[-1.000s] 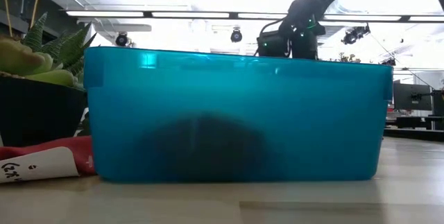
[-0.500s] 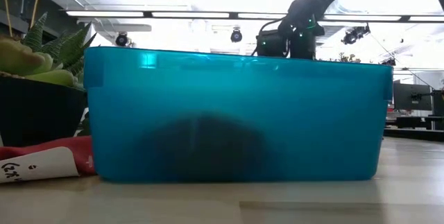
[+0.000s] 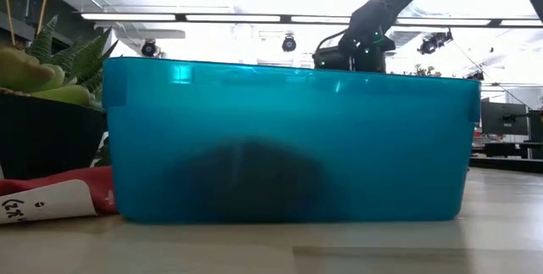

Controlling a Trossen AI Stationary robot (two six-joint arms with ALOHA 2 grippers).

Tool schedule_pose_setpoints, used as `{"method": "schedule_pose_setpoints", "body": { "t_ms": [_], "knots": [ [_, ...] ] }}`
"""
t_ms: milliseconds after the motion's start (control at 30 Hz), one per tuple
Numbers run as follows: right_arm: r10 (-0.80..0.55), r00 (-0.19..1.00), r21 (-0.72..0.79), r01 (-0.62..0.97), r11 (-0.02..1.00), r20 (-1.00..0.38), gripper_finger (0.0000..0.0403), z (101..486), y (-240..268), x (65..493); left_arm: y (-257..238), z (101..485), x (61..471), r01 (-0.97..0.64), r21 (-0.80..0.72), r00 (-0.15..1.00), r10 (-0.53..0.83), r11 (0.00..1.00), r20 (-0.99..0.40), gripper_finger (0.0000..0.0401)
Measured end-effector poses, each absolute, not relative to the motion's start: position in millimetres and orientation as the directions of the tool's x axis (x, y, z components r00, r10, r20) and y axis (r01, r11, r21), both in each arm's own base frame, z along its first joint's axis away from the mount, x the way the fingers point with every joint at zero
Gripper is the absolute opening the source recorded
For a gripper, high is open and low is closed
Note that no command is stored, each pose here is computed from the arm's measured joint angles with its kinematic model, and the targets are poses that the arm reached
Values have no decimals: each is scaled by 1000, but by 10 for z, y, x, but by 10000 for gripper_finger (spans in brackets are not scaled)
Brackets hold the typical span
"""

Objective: Pick and placing Produce into tupperware
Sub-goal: Put the green corn into the blue bin

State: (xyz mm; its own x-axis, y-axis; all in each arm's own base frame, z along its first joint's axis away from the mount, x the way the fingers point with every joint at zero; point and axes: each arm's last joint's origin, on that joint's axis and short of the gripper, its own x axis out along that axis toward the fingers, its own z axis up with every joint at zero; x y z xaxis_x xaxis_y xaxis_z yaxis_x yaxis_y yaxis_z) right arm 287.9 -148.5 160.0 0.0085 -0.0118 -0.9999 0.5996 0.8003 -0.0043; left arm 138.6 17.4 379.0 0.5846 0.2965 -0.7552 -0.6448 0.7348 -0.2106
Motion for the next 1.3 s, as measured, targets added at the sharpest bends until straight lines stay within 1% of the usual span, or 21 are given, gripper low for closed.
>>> {"method": "schedule_pose_setpoints", "body": {
  "t_ms": [267, 400, 833, 967, 1100, 1300],
  "knots": [
    [2, 9, 7, 605, 796, -1000, 230, 1600, -1479, 2877, 173, 3790, 1386, -644, -212, 585, 294, 735, -756, 83],
    [5, 9, 10, 611, 791, -1000, 216, 1600, -1478, 2876, 173, 3790, 1386, -644, -212, 585, 294, 735, -756, 83],
    [10, 8, 12, 613, 790, -1000, 211, 1646, -1483, 2891, 173, 3790, 1386, -644, -212, 585, 294, 736, -756, 83],
    [17, 60, 51, 625, 779, -998, 211, 1771, -1516, 2974, 173, 3790, 1386, -644, -212, 585, 294, 736, -756, 83],
    [27, 144, 113, 631, 768, -989, 211, 1945, -1547, 3094, 173, 3790, 1386, -643, -211, 585, 295, 736, -756, 83],
    [16, 258, 171, 591, 788, -966, 211, 2250, -1478, 3315, 173, 3790, 1386, -644, -211, 585, 295, 736, -756, 83]
  ]
}}
